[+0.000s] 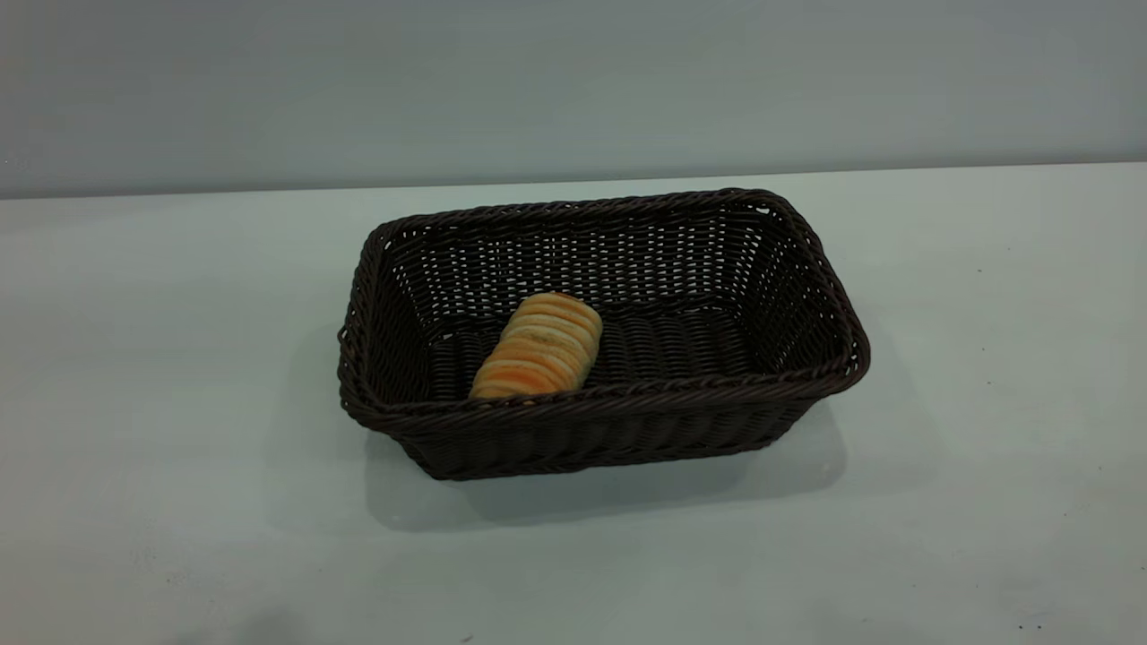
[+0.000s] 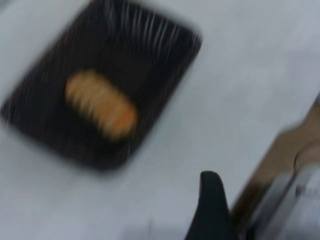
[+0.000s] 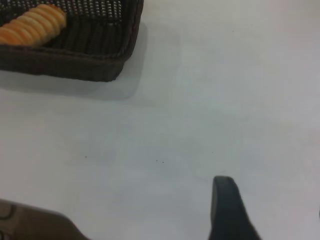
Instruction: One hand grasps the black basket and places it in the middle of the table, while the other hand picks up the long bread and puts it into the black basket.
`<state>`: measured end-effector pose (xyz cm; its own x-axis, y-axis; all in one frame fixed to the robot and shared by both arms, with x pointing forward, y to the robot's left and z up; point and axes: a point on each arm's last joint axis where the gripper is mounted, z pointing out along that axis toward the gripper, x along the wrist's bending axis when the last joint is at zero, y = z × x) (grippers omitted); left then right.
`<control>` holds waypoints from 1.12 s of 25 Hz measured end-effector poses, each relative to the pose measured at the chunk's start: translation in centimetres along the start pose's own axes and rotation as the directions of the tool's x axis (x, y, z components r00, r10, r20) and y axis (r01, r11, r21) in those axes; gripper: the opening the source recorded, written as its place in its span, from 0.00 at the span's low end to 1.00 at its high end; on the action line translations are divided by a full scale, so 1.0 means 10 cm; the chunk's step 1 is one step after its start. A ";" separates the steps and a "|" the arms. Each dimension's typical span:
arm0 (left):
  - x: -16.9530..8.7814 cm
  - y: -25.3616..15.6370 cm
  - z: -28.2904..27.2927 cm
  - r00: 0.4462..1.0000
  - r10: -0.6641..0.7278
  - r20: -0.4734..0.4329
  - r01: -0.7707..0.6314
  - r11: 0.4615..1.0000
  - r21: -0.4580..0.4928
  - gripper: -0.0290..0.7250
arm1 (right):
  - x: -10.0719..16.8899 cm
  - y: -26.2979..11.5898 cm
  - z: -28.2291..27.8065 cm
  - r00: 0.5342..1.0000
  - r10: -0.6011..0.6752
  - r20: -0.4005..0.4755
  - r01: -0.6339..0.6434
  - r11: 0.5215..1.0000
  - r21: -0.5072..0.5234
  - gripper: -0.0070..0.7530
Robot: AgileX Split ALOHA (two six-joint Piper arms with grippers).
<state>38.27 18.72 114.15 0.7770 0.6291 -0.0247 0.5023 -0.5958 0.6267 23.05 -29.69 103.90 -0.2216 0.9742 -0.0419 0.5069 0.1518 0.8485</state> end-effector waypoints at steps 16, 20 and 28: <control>-0.17 -1.61 0.11 0.964 -0.178 -0.198 0.236 0.917 0.323 0.81 | 0.00 0.00 0.00 1.000 0.000 0.001 0.000 1.000 -0.001 0.59; -0.18 -1.76 0.08 0.951 -0.192 -0.244 0.248 0.942 0.228 0.81 | 0.00 0.00 0.00 1.000 0.000 0.001 0.000 1.000 -0.001 0.60; -0.24 -1.88 -0.10 0.946 -0.201 -0.254 0.223 0.973 0.059 0.81 | 0.00 0.00 0.00 0.999 0.018 0.030 -0.018 1.000 0.000 0.60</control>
<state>26.54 28.89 103.19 0.5372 0.8421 0.0485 0.6844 -0.4688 0.5584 23.05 -29.67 103.90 -0.1874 0.9814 -0.0426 0.5109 0.1344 0.8490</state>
